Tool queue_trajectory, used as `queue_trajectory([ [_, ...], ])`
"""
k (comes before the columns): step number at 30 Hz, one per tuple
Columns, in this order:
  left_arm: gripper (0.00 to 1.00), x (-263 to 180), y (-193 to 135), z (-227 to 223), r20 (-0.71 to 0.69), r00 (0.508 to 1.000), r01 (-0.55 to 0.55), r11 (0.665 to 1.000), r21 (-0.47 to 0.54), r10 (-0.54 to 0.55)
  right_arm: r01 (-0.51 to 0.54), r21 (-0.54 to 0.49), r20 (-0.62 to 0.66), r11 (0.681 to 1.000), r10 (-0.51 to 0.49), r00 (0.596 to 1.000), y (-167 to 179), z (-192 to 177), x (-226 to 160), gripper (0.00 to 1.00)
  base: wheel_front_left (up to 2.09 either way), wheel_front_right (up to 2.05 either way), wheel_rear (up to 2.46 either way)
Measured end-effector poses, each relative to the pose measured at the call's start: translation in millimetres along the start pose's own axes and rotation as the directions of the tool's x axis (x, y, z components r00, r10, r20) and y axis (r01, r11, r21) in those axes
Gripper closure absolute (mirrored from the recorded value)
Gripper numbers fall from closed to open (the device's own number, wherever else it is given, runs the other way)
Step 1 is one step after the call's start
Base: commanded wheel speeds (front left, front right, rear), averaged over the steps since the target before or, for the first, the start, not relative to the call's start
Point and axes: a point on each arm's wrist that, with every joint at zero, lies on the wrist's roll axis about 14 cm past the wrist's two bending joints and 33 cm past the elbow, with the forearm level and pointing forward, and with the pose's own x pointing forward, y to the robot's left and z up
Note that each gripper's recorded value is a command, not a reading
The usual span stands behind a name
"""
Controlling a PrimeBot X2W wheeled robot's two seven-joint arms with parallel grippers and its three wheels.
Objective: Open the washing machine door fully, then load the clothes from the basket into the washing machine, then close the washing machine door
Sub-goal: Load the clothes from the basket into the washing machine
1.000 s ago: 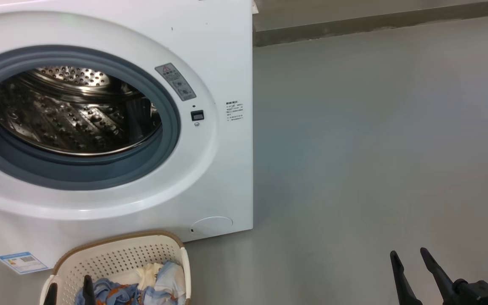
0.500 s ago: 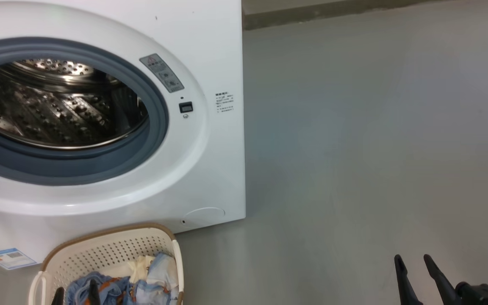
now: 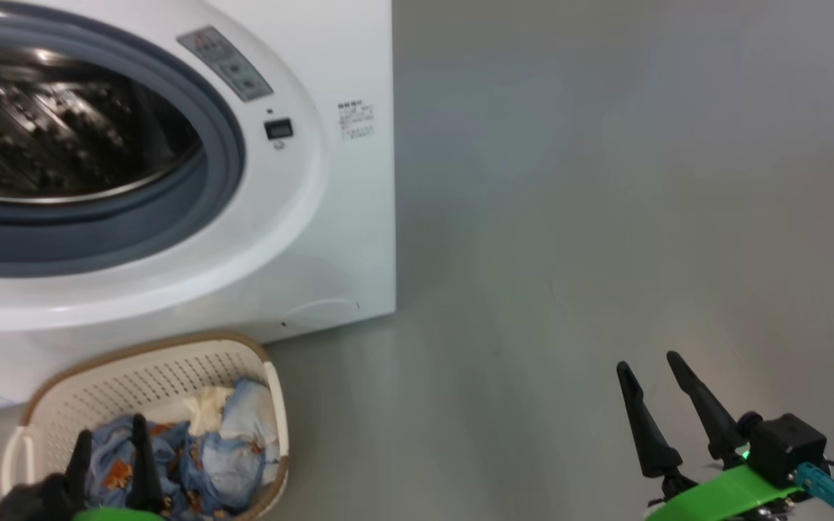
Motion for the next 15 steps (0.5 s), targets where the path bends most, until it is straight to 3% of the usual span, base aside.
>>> queue_trajectory([
  [7,0.00,29.6,4.9,-36.9,-0.120,0.993,-0.016,1.000,-0.017,0.014,0.017,0.001,-0.053,1.000,-0.017,0.998,-5.6,-19.0,17.5,0.00,0.00,0.00,0.00],
  [15,0.00,58.2,15.0,-88.8,-0.324,0.945,-0.050,0.998,-0.041,0.034,0.069,0.034,-0.109,0.997,-0.065,0.992,-18.7,-41.8,33.7,0.00,0.00,0.00,0.00],
])
